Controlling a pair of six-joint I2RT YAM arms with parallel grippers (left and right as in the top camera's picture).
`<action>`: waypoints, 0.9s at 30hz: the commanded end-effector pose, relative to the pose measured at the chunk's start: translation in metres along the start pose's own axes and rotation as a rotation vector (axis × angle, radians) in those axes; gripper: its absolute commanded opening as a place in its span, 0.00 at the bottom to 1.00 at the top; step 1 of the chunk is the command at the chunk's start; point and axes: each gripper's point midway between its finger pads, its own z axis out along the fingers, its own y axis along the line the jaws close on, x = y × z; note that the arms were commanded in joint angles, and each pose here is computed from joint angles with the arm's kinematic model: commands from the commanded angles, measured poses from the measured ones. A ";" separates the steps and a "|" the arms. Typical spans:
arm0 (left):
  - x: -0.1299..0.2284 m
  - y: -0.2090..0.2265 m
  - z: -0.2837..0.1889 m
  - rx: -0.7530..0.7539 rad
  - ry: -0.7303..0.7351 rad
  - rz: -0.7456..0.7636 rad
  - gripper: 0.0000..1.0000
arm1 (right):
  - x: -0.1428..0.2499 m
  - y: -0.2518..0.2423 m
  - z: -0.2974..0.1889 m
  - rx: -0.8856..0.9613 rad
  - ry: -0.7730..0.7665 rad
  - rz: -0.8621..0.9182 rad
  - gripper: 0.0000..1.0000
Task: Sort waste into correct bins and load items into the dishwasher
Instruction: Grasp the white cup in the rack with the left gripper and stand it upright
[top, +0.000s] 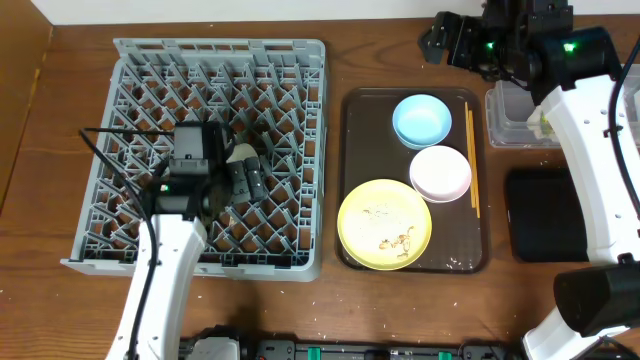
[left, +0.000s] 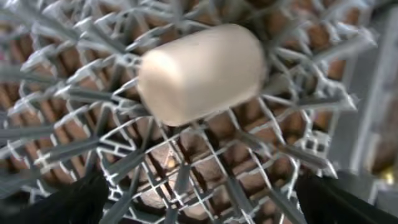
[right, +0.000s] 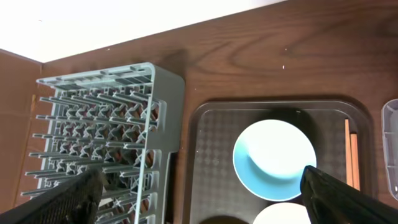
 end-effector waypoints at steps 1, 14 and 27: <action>-0.027 0.037 -0.019 -0.075 -0.111 -0.289 0.98 | -0.003 -0.003 -0.002 0.005 -0.009 0.004 0.99; -0.030 0.088 -0.018 -0.112 -0.125 -0.522 0.12 | -0.003 -0.003 -0.002 0.005 -0.009 0.004 0.99; -0.038 0.032 0.044 0.213 0.044 -0.414 0.08 | -0.003 -0.003 -0.002 0.005 -0.009 0.004 0.99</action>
